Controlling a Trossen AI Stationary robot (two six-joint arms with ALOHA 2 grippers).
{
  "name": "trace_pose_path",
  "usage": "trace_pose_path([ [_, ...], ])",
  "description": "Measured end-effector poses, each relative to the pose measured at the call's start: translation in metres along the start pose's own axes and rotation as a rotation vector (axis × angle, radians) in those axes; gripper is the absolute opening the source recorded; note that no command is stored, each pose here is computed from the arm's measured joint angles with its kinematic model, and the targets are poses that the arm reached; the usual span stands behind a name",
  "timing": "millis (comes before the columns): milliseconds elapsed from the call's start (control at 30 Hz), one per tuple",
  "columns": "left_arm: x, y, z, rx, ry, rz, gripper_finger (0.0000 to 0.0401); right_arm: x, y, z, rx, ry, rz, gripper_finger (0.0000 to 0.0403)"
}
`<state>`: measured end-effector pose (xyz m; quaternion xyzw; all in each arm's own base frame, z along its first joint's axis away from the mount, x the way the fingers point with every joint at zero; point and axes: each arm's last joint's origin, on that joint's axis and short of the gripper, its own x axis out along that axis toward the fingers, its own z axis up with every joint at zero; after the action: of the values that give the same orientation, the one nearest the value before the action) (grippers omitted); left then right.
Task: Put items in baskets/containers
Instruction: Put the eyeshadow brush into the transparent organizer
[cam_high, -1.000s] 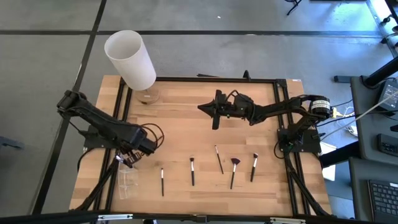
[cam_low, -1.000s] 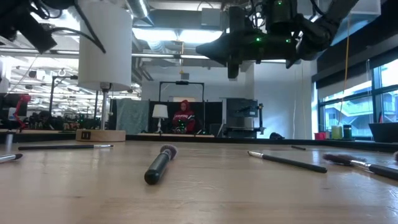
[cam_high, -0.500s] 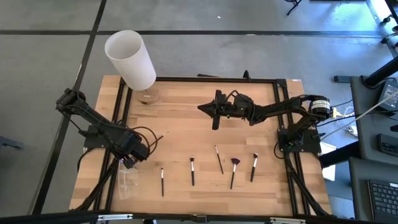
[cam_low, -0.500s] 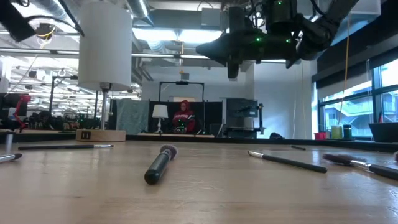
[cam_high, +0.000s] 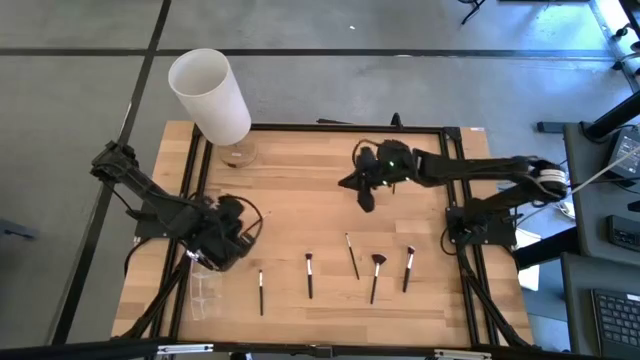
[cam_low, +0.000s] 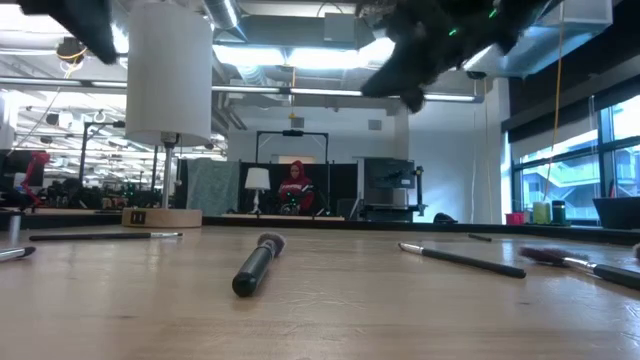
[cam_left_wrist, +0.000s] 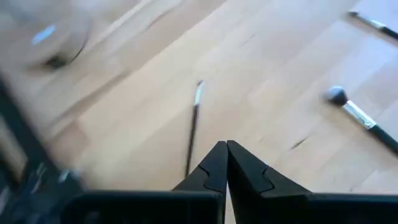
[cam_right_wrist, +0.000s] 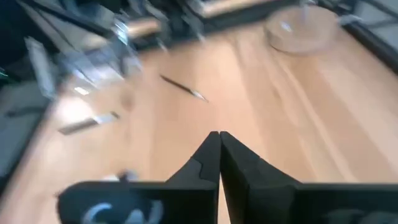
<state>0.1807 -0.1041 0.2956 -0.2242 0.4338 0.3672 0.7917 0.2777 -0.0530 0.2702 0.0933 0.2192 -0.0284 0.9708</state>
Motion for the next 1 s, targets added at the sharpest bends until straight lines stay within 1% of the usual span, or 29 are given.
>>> trace_pose_path([
  [100,0.024,-0.014,-0.001,0.044,-0.058,-0.033,0.0012,-0.021,0.021,-0.004,-0.02,0.142,-0.089,0.0008],
  [167,0.042,-0.024,0.0,0.046,-0.115,-0.056,0.0021,-0.038,0.033,-0.008,0.004,0.242,-0.129,0.0008],
  [233,0.064,-0.037,-0.001,0.043,-0.162,-0.086,0.0035,-0.054,0.044,-0.014,0.055,0.335,-0.164,0.0008],
  [300,0.083,-0.048,0.0,0.016,-0.212,-0.104,0.0051,-0.067,0.052,-0.021,0.118,0.409,-0.193,0.0008],
  [367,0.101,-0.06,0.004,-0.045,-0.263,-0.119,0.0068,-0.076,0.056,-0.028,0.158,0.466,-0.218,0.0008],
  [433,0.117,-0.066,0.007,-0.084,-0.273,-0.104,0.0082,-0.082,0.058,-0.034,0.185,0.517,-0.254,0.0008],
  [500,0.13,-0.07,0.01,-0.111,-0.274,-0.095,0.0095,-0.087,0.057,-0.041,0.216,0.579,-0.321,0.0013],
  [600,0.147,-0.071,0.013,-0.117,-0.253,-0.057,0.0109,-0.09,0.056,-0.05,0.262,0.653,-0.42,0.0033],
  [667,0.155,-0.07,0.013,-0.102,-0.237,-0.031,0.0116,-0.091,0.057,-0.055,0.293,0.704,-0.47,0.0052],
  [767,0.164,-0.07,0.013,-0.074,-0.236,0.005,0.012,-0.091,0.057,-0.058,0.333,0.716,-0.552,0.0084],
  [833,0.168,-0.07,0.013,-0.079,-0.252,0.017,0.0121,-0.087,0.058,-0.058,0.377,0.668,-0.606,0.0104],
  [867,0.169,-0.07,0.013,-0.077,-0.259,0.023,0.0121,-0.083,0.059,-0.057,0.407,0.638,-0.612,0.0113],
  [933,0.17,-0.071,0.014,-0.068,-0.277,0.026,0.012,-0.07,0.062,-0.054,0.463,0.584,-0.573,0.0128],
  [1000,0.169,-0.072,0.012,-0.034,-0.286,0.035,0.0117,-0.051,0.066,-0.052,0.482,0.551,-0.498,0.0137],
])
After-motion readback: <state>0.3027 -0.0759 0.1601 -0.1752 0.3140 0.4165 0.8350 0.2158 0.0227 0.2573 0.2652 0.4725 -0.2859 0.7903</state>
